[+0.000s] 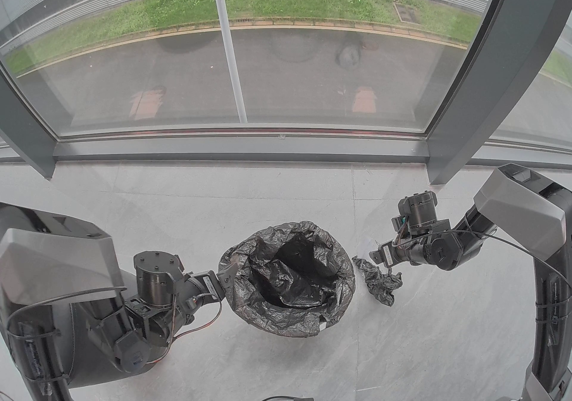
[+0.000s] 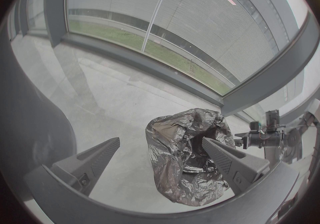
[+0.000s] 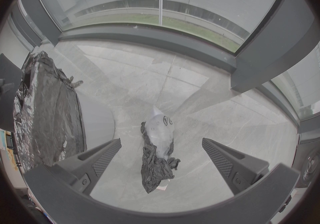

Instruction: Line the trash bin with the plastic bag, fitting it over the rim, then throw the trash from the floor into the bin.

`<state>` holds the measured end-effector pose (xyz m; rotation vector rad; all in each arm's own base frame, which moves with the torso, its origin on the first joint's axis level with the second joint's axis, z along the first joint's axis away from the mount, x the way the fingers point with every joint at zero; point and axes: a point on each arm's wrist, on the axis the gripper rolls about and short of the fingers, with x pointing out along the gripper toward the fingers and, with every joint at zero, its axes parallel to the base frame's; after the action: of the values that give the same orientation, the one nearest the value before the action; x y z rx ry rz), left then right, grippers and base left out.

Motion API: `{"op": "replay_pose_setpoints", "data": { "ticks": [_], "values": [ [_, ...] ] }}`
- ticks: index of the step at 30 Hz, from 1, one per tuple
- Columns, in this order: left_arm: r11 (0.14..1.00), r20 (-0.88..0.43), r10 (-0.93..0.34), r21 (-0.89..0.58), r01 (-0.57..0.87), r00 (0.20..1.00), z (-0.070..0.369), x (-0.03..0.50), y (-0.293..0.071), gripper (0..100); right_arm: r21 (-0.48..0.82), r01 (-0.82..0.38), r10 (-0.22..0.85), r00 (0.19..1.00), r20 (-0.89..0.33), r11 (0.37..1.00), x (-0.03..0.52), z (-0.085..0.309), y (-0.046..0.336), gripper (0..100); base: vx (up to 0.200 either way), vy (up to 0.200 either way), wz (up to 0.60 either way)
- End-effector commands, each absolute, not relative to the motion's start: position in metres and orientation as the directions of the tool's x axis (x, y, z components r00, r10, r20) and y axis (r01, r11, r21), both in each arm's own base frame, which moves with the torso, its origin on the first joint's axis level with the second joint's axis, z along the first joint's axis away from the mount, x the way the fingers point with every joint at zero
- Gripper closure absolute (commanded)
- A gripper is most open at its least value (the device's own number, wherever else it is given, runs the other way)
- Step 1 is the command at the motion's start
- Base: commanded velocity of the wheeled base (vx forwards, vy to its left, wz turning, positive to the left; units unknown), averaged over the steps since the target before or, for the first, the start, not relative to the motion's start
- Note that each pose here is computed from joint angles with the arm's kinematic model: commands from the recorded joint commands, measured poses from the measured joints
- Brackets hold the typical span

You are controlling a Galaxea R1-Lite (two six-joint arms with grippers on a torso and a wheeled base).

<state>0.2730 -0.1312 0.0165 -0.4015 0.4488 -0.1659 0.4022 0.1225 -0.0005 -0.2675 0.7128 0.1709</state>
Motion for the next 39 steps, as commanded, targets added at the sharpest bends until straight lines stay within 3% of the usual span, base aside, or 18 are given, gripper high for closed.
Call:
{"op": "replay_pose_setpoints", "data": {
  "ticks": [1, 7, 14, 20, 28, 39],
  "values": [
    [0.933, -0.297, -0.233, -0.336, 0.127, 0.926, 0.068, 0.232, -0.112, 0, -0.151, -0.254, 0.074, 0.7, -0.71, 0.955, 0.419, 0.001, 0.112, 0, 0.0, 0.0, 0.0],
    [0.944, -0.299, -0.226, -0.303, 0.133, 0.927, 0.081, 0.184, -0.088, 0, -0.15, -0.261, 0.061, 0.656, -0.752, 0.954, 0.434, -0.002, 0.115, 0, 0.0, 0.0, 0.0],
    [0.969, -0.232, -0.043, -0.246, -0.016, 0.972, 0.1, 0.158, -0.07, 0, -0.162, -0.271, 0.056, 0.651, -0.757, 0.949, 0.453, -0.03, 0.118, 0, 0.0, 0.0, 0.0],
    [0.984, -0.165, -0.036, -0.178, 0.006, 0.986, 0.119, 0.137, -0.06, 0, -0.165, -0.253, 0.052, 0.677, -0.735, 0.953, 0.475, -0.042, 0.113, 0, 0.0, 0.0, 0.0],
    [0.987, -0.206, -0.023, -0.162, -0.011, 0.978, 0.12, 0.121, -0.051, 0, -0.163, -0.245, 0.059, 0.703, -0.709, 0.956, 0.495, -0.048, 0.114, 0, 0.0, 0.0, 0.0],
    [0.986, -0.225, -0.024, -0.166, -0.014, 0.974, 0.117, 0.123, -0.052, 0, -0.159, -0.283, 0.074, 0.666, -0.743, 0.946, 0.51, -0.055, 0.132, 0, 0.0, 0.0, 0.0]
  ]
}}
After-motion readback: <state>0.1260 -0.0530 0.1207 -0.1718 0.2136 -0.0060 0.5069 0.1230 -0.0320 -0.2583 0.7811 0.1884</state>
